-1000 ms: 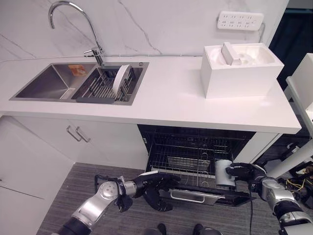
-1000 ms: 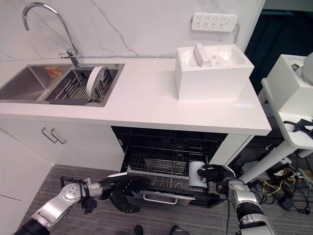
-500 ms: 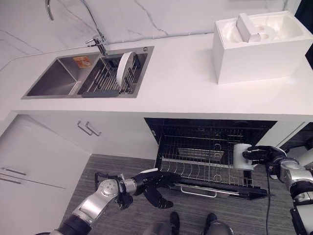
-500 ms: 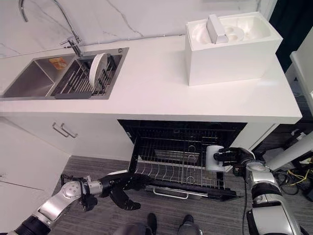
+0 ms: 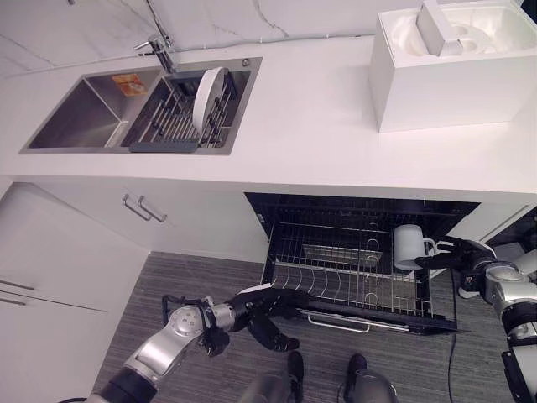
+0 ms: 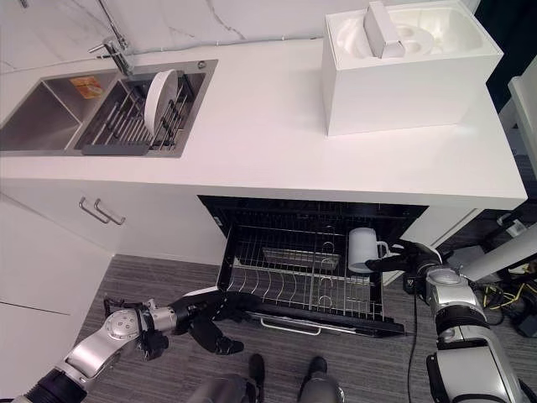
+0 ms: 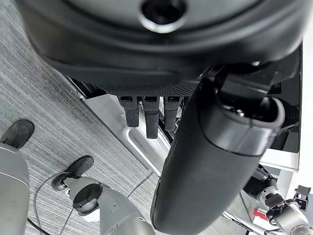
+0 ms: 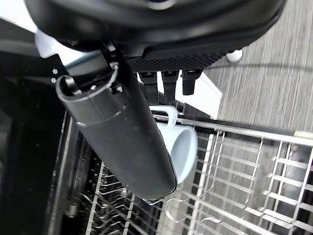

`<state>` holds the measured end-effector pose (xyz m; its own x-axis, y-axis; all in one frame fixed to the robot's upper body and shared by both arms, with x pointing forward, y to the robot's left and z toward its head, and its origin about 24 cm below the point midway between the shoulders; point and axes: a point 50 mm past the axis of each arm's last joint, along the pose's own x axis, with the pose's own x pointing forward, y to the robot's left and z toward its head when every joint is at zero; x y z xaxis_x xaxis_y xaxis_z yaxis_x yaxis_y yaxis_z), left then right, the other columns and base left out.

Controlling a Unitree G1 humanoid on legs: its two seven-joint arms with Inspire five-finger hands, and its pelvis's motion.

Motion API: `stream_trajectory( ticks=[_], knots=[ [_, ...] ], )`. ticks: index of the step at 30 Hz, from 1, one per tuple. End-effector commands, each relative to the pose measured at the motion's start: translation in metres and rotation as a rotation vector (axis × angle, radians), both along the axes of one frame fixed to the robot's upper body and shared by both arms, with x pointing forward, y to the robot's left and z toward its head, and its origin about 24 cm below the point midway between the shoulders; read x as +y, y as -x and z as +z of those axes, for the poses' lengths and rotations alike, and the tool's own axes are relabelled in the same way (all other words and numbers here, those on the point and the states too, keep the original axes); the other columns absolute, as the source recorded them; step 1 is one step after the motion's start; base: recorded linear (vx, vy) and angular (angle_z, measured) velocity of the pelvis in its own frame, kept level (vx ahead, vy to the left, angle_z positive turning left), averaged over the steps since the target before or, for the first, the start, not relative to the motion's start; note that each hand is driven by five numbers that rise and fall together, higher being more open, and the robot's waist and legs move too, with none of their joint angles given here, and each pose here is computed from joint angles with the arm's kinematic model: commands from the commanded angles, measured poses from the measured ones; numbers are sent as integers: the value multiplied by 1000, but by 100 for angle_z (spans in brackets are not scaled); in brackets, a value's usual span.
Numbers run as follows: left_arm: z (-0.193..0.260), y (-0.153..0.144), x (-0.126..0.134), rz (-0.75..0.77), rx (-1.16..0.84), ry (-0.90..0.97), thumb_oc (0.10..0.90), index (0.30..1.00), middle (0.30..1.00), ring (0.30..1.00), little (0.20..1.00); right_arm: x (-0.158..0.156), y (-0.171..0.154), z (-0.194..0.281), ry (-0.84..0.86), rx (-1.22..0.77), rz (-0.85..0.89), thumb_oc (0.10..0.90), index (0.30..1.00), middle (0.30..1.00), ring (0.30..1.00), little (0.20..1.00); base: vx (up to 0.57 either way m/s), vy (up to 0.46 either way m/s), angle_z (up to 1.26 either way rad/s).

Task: Place the dishes in the dishwasher.

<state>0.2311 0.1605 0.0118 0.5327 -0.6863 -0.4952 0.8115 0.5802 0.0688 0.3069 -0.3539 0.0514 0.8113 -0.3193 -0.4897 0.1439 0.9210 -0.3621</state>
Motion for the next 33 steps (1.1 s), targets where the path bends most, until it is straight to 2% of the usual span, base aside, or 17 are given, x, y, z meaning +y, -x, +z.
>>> stream_trajectory(
  ticks=[1,4,10,17,21,28,33],
  knots=[
    [39,-17,-5,6,-217,119,800,900,900,900,900,6,-31,75,265,-234,89,800,900,900,900,900,5,-38,-5],
    [43,-17,-2,40,-259,130,800,900,900,900,900,16,-32,84,314,-279,119,800,900,900,900,900,0,-10,-2],
    [60,-23,10,180,-397,210,800,900,900,900,900,32,-20,69,270,-327,134,800,900,900,900,900,-1,3,-6],
    [82,-18,29,328,-548,343,800,900,900,900,900,45,10,46,116,-409,86,800,900,900,900,900,-8,19,-7],
    [94,-9,44,427,-658,427,800,900,900,900,900,51,36,21,-66,-418,3,800,900,900,900,900,-13,96,-6],
    [116,0,58,458,-747,545,800,900,900,900,900,59,58,18,-150,-519,-56,800,900,900,900,900,-10,225,-17],
    [126,3,54,392,-779,510,800,900,900,900,900,67,65,37,-162,-643,-51,800,900,900,900,900,-60,286,-36]
  ],
)
